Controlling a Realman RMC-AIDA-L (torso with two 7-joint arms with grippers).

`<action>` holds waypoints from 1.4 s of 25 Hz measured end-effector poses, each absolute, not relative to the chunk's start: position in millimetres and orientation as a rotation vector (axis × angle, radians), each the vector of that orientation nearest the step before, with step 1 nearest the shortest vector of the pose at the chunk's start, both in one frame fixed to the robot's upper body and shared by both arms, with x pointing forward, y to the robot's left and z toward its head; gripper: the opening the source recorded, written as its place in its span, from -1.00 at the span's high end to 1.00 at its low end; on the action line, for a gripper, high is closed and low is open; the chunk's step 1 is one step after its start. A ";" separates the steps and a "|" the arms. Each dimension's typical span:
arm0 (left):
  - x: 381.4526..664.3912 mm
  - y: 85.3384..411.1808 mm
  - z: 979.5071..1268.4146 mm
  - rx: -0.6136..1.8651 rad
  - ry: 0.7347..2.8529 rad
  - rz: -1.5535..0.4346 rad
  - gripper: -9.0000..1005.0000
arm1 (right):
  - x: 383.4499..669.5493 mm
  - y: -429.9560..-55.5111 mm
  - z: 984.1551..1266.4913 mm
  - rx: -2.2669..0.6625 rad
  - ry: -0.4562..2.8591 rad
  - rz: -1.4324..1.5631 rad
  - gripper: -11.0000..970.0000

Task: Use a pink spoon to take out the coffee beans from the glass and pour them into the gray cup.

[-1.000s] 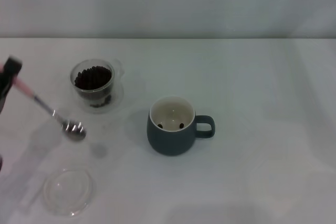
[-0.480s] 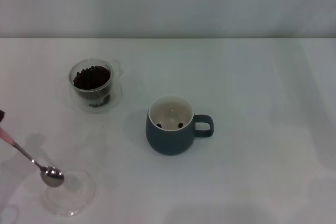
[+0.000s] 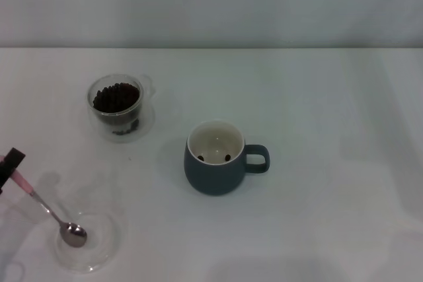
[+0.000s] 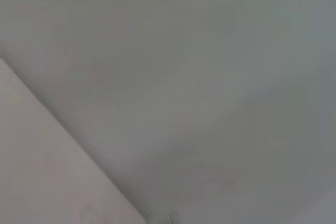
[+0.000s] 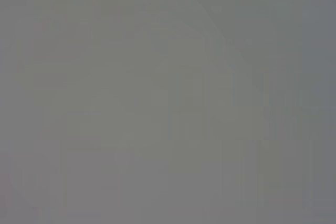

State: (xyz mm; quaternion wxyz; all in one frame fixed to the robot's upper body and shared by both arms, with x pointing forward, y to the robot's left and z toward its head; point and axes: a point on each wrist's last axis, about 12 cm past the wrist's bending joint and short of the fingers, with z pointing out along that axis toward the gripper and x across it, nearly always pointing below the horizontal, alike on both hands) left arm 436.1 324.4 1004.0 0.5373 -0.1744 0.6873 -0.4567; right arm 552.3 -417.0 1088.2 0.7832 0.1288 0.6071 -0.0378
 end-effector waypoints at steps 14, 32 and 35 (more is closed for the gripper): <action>454.6 309.9 991.8 -0.337 1.775 -0.995 0.71 | 550.1 -415.4 1087.1 0.283 1.305 -0.072 -0.73; 462.8 303.1 990.3 -0.229 1.811 -0.932 0.26 | 549.1 -414.3 1089.8 0.283 1.278 -0.069 -0.73; 463.8 304.6 991.9 -0.228 1.796 -0.919 0.03 | 548.9 -414.6 1089.7 0.283 1.278 -0.069 -0.73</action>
